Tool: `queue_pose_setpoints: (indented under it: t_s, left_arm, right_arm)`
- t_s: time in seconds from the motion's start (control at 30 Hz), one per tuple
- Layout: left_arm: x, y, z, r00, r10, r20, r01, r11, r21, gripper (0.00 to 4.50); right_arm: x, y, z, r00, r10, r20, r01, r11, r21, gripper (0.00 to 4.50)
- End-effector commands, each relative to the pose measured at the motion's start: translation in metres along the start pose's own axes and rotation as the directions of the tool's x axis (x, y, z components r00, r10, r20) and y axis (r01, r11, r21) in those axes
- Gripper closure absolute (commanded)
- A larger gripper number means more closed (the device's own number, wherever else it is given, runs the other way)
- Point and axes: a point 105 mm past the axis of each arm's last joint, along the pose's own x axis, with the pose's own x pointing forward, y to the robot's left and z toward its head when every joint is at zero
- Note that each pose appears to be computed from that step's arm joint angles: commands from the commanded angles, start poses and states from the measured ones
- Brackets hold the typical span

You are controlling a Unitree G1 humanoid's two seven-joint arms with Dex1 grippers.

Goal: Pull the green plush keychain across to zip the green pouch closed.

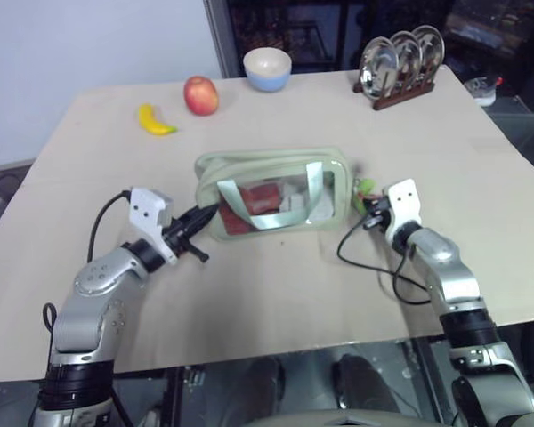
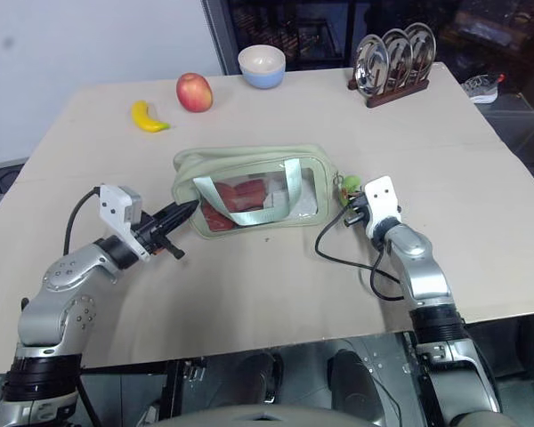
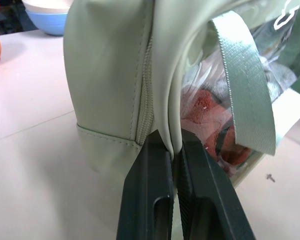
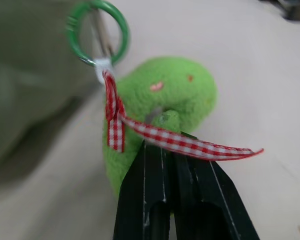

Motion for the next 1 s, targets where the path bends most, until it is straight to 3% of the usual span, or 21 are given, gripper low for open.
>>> queue_pose_setpoints:
  t_s: [0.03,0.1,0.3,0.53,0.7,0.8,0.83,0.9,0.93,1.0]
  left_arm:
    - [-0.003,-0.005,-0.016,0.997,-0.024,-0.067,0.025,1.0,0.01,4.5]
    - [-0.004,-0.005,-0.016,0.998,-0.027,-0.063,0.028,1.0,0.014,4.5]
    - [-0.007,-0.004,-0.013,0.997,-0.056,-0.053,0.059,0.997,0.055,4.5]
    - [-0.007,-0.005,-0.011,0.996,-0.085,-0.039,0.087,0.993,0.073,4.5]
    - [-0.006,-0.003,-0.002,0.997,-0.071,0.007,0.07,0.996,0.061,4.5]
    - [-0.012,-0.009,0.008,0.994,-0.093,0.058,0.093,0.996,0.006,4.5]
    - [-0.014,-0.011,0.01,0.993,-0.099,0.07,0.101,0.995,-0.026,3.77]
    - [-0.019,-0.016,0.01,0.993,-0.107,0.057,0.109,0.993,-0.043,3.17]
    - [-0.022,-0.016,0.008,0.994,-0.098,0.043,0.099,0.994,-0.042,2.61]
    - [-0.028,-0.018,0.008,0.995,-0.093,0.024,0.094,0.995,-0.037,1.73]
  right_arm:
    - [-0.009,-0.001,0.04,0.991,0.066,0.115,-0.056,0.995,-0.087,2.49]
    - [-0.016,-0.003,0.052,0.985,0.11,0.131,-0.094,0.988,-0.123,1.56]
    - [-0.03,-0.012,0.078,0.973,0.202,0.107,-0.171,0.954,-0.247,1.56]
    - [-0.013,0.0,0.058,0.945,0.323,-0.047,-0.314,0.861,-0.4,1.56]
    - [-0.002,-0.006,0.047,0.942,0.328,-0.066,-0.328,0.868,-0.372,1.56]
    - [-0.014,-0.01,0.043,0.936,0.35,-0.045,-0.349,0.895,-0.278,1.56]
    - [-0.02,-0.01,0.044,0.935,0.352,-0.03,-0.348,0.903,-0.252,1.29]
    - [-0.035,-0.01,0.041,0.935,0.355,-0.024,-0.35,0.909,-0.228,0.74]
    - [-0.042,-0.01,0.041,0.937,0.349,-0.018,-0.345,0.915,-0.21,0.18]
    - [-0.057,-0.01,0.04,0.935,0.355,-0.02,-0.353,0.92,-0.173,0.0]
